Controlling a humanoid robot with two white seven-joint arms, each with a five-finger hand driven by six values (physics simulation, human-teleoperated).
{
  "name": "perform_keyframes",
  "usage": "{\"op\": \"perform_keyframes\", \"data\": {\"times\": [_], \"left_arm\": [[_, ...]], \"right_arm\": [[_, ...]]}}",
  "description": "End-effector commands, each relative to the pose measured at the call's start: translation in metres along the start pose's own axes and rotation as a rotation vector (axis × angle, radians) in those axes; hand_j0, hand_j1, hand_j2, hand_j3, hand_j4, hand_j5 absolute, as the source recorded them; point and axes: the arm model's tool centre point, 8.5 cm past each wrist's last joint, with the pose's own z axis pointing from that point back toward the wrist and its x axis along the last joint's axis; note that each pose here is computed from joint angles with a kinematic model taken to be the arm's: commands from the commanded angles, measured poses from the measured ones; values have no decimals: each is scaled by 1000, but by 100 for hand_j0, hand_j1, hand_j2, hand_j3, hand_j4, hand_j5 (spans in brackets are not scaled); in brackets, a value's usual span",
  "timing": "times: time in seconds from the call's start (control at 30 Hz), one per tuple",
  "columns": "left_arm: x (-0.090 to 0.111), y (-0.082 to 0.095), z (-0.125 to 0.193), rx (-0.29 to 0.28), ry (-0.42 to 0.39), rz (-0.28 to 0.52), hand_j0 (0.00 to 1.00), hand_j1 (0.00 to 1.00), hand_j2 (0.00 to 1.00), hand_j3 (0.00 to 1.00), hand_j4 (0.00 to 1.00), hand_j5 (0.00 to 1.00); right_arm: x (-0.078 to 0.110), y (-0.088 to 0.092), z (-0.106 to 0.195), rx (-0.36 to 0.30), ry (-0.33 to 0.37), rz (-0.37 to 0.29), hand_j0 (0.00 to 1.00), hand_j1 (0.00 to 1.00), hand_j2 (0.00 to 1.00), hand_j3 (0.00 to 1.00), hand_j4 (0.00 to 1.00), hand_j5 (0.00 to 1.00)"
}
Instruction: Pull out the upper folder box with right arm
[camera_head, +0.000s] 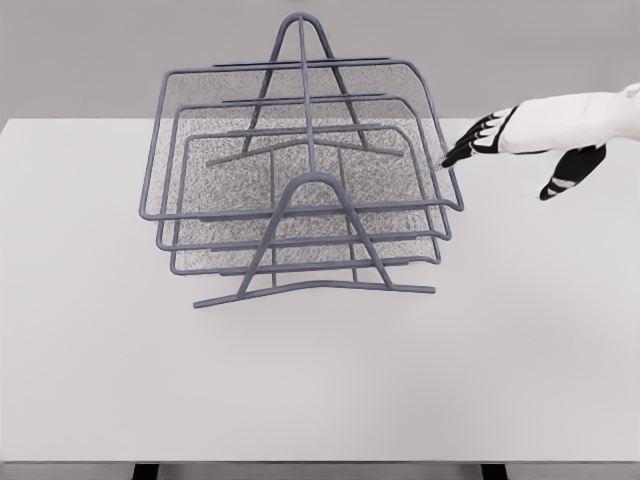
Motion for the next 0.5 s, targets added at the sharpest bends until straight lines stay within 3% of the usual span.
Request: {"op": "perform_keyframes", "data": {"times": [0.0, 0.13, 0.17, 0.27, 0.3, 0.4, 0.47], "left_arm": [[0, 0, 0, 0, 0, 0, 100, 100, 100, 100, 100, 100], [0, 0, 0, 0, 0, 1, 100, 100, 100, 100, 100, 100], [0, 0, 0, 0, 0, 0, 100, 100, 100, 100, 100, 100], [0, 0, 0, 0, 0, 0, 100, 100, 100, 100, 100, 100], [0, 0, 0, 0, 0, 0, 100, 100, 100, 100, 100, 100], [0, 0, 0, 0, 0, 1, 100, 100, 100, 100, 100, 100], [0, 0, 0, 0, 0, 0, 100, 100, 100, 100, 100, 100]], "right_arm": [[-10, 5, 11, -14, 28, -42, 100, 100, 100, 100, 100, 100], [-4, -4, -21, 18, -19, -5, 100, 100, 100, 100, 100, 100], [-12, -19, -32, 39, 17, 54, 100, 100, 100, 100, 100, 100], [-13, -27, -40, 42, 22, 76, 100, 100, 100, 100, 100, 100], [-7, -34, -51, 41, -4, 93, 100, 100, 100, 100, 100, 100], [7, -55, -48, 16, -25, 144, 100, 100, 100, 100, 100, 100], [19, -60, -58, 18, -62, 171, 100, 100, 100, 100, 100, 100]]}}
